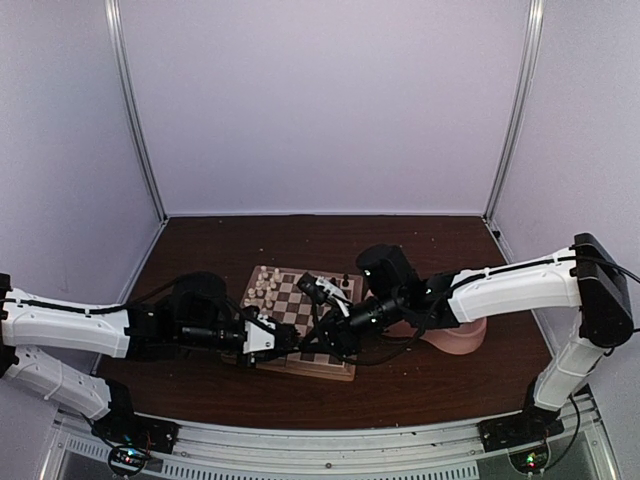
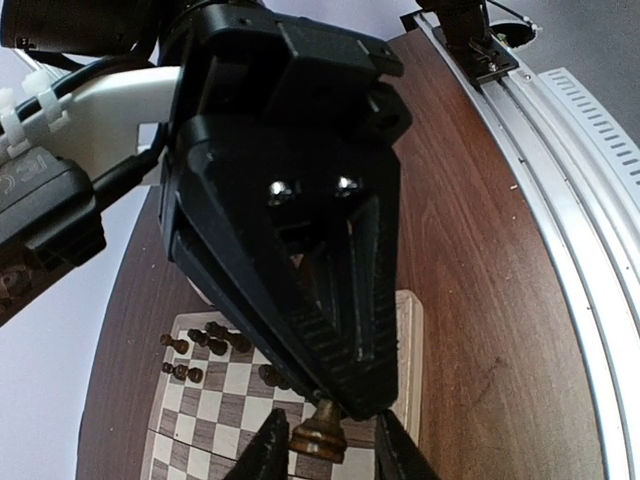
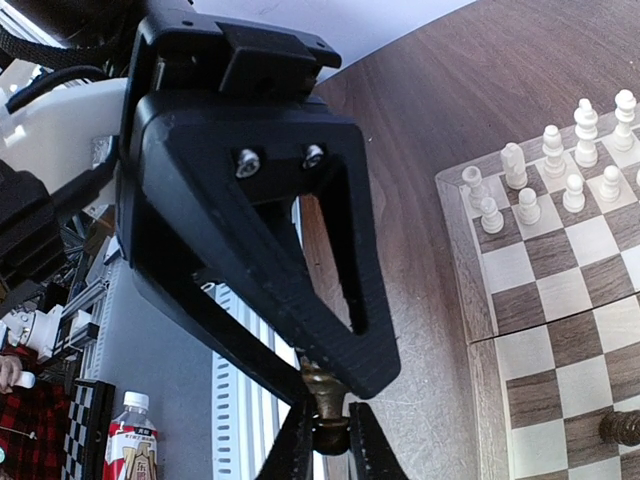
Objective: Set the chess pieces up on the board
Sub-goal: Pass from the right arm to the left
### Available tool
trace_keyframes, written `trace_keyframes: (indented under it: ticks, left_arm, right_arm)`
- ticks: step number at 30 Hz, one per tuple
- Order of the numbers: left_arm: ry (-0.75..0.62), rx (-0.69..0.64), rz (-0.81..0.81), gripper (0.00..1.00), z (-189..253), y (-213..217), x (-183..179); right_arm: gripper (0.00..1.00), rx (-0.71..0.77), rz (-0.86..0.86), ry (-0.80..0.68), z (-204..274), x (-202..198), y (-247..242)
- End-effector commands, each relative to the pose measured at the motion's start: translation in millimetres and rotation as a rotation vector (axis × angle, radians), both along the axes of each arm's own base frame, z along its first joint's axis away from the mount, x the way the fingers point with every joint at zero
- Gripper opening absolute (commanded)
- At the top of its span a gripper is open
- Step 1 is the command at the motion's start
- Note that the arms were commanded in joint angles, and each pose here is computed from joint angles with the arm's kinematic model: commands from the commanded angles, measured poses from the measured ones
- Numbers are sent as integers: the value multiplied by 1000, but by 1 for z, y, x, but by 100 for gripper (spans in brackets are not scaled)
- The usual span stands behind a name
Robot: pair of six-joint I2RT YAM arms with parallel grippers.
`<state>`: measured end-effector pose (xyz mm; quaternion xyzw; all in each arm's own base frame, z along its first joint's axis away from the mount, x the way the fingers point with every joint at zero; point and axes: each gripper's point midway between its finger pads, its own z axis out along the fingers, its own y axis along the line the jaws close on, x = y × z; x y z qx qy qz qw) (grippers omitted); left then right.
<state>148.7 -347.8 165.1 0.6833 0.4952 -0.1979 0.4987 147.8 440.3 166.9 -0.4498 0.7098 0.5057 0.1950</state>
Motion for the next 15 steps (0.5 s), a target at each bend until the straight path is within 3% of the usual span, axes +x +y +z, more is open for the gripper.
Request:
trace_keyframes:
  ticks: [1, 5, 11, 15]
  left_arm:
    - [-28, -65, -30, 24, 23, -6, -3]
    - [-34, -69, -25, 10, 25, -5, -3]
    - [-40, -98, 1, 9, 28, -2, -1]
    - [-42, -150, 73, 9, 34, 2, 9]
  right_arm:
    - [10, 11, 5, -13, 6, 1, 6]
    - [11, 9, -2, -17, 6, 3, 5]
    - [22, 27, -24, -31, 10, 5, 4]
    - [42, 73, -58, -40, 16, 8, 3]
